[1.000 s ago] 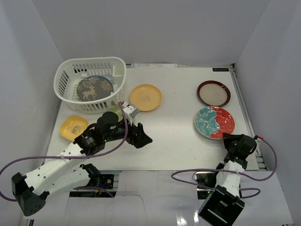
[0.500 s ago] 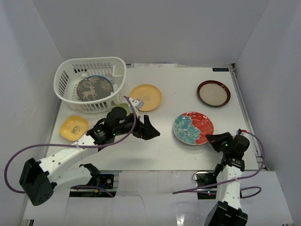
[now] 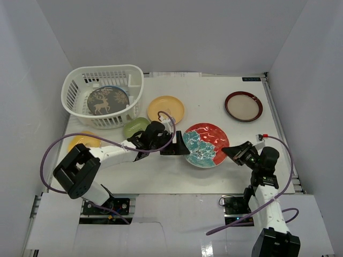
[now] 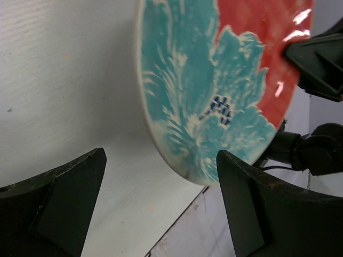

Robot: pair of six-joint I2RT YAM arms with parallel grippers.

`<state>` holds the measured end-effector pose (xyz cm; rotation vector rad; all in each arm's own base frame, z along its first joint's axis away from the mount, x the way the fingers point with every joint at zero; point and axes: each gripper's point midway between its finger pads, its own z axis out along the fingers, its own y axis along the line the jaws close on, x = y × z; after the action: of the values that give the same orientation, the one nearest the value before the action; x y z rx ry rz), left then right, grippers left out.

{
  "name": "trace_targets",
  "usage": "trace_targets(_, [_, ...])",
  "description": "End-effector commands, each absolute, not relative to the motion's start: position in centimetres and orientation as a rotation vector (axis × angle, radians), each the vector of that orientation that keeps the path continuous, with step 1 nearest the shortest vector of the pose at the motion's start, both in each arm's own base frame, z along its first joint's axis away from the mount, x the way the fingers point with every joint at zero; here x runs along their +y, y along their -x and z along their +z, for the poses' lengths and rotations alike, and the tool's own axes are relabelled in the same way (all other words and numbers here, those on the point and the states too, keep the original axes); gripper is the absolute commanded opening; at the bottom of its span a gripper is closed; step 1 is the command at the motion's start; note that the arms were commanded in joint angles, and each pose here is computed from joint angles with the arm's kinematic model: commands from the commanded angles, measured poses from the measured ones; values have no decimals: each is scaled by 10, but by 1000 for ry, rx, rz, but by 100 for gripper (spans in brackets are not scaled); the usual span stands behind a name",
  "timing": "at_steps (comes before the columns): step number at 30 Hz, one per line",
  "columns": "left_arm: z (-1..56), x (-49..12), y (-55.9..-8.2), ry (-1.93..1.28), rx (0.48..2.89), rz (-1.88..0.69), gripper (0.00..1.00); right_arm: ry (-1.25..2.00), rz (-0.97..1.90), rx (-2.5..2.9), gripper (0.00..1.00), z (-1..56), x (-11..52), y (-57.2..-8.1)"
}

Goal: Place the plates into the plastic bin on the countertop

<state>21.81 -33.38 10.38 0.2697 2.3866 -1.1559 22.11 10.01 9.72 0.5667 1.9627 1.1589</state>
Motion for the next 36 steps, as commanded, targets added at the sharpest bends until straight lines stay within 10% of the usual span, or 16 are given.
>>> trace_targets(1, [109,-339,-238,-220,2339,-1125,94,-264,1317,1763,8,171,122,-221])
trace_targets(7, [120,-350,-244,-201,2275,-1192,67,-188,1370,1763,8,176,132,-214])
trace_targets(10, [130,-349,-246,-189,2245,-1198,17,-191,1372,1764,8,176,133,-214])
trace_targets(13, [141,-346,-247,-170,2217,-1203,0,-193,1379,1768,8,174,135,-215])
trace_targets(16, [156,-343,-248,-155,2182,-1216,0,-191,1404,1761,13,174,138,-213])
trace_targets(24, [280,-275,-305,17,1913,-1260,0,-153,1401,1742,76,181,142,-213])
trace_targets(36, [393,-88,-382,460,1623,-991,0,-154,1339,1780,76,167,143,-217])
